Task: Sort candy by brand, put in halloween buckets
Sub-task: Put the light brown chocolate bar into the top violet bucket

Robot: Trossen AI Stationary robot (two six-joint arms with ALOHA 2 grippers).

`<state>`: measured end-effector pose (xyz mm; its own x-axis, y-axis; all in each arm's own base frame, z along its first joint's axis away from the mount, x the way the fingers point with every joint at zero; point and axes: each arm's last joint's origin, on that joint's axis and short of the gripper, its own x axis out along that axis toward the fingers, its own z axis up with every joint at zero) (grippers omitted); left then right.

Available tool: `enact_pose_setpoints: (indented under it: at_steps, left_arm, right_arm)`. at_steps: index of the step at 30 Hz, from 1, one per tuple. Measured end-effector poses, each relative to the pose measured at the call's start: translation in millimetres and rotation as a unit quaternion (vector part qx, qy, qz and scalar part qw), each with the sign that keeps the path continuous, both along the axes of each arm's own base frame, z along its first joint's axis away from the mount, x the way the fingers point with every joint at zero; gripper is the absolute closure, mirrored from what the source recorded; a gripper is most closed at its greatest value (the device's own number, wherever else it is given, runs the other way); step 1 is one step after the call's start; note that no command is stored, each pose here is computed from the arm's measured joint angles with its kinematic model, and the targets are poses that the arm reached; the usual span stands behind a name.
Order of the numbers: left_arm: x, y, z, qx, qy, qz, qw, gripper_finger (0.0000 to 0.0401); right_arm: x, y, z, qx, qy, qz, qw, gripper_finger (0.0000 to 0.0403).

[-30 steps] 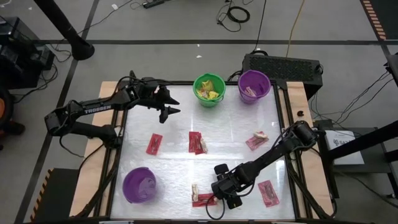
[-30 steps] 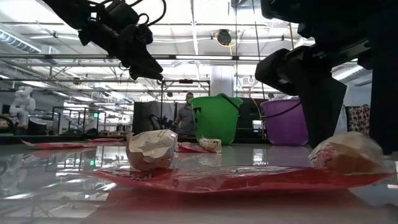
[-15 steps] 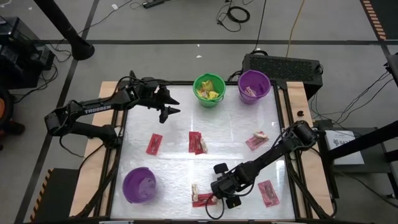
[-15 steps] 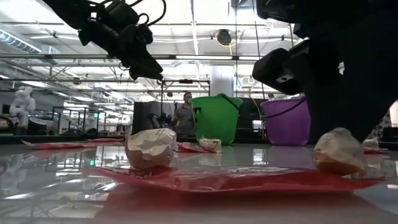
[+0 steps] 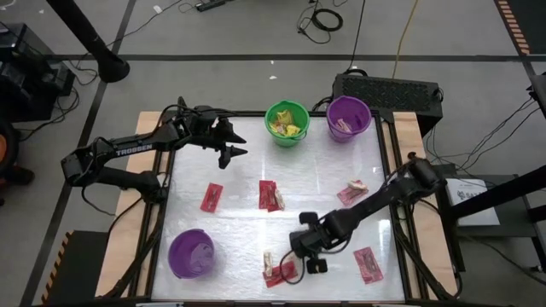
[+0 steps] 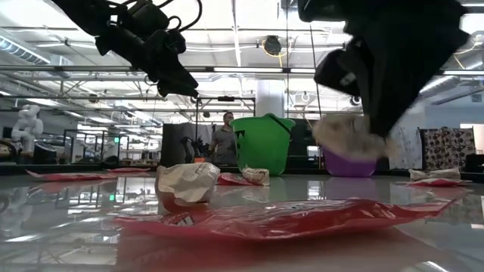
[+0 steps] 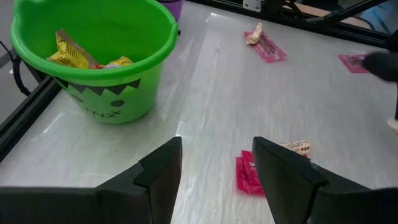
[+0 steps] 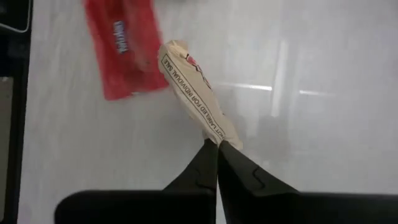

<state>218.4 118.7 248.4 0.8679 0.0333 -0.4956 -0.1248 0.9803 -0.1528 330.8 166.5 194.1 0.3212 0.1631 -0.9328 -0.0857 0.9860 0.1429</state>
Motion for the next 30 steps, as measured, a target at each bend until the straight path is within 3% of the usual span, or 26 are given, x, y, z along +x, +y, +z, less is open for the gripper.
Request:
enact_pose_setpoints:
  at_steps: [4, 9, 14, 23, 30]
  left_arm:
    - [0.0, 0.0, 0.0, 0.0, 0.0, 0.0, 1.0, 0.0198]
    - [0.0, 0.0, -0.1, 0.0, 0.0, 0.0, 1.0, 0.0198]
    - [0.0, 0.1, -0.1, 0.0, 0.0, 0.001, 1.0, 0.0198]
    - [-1.5, -0.7, -2.6, -0.023, 0.014, 0.011, 1.0, 0.0198]
    - [-3.8, -2.1, -6.4, -0.057, 0.035, 0.026, 0.997, 0.0198]
  right_arm:
    - [-8.1, -28.6, 27.5, -0.022, -0.001, -0.035, 0.999, 0.0402]
    - [-17.2, -80.2, 64.7, -0.092, -0.044, -0.126, 0.987, 0.0403]
    - [-24.4, -145.7, 93.4, -0.162, -0.094, -0.255, 0.949, 0.0403]
    - [-46.8, -261.1, 103.8, -0.164, -0.078, -0.45, 0.874, 0.0402]
    - [-73.3, -319.2, 103.8, -0.17, -0.061, -0.541, 0.821, 0.0402]
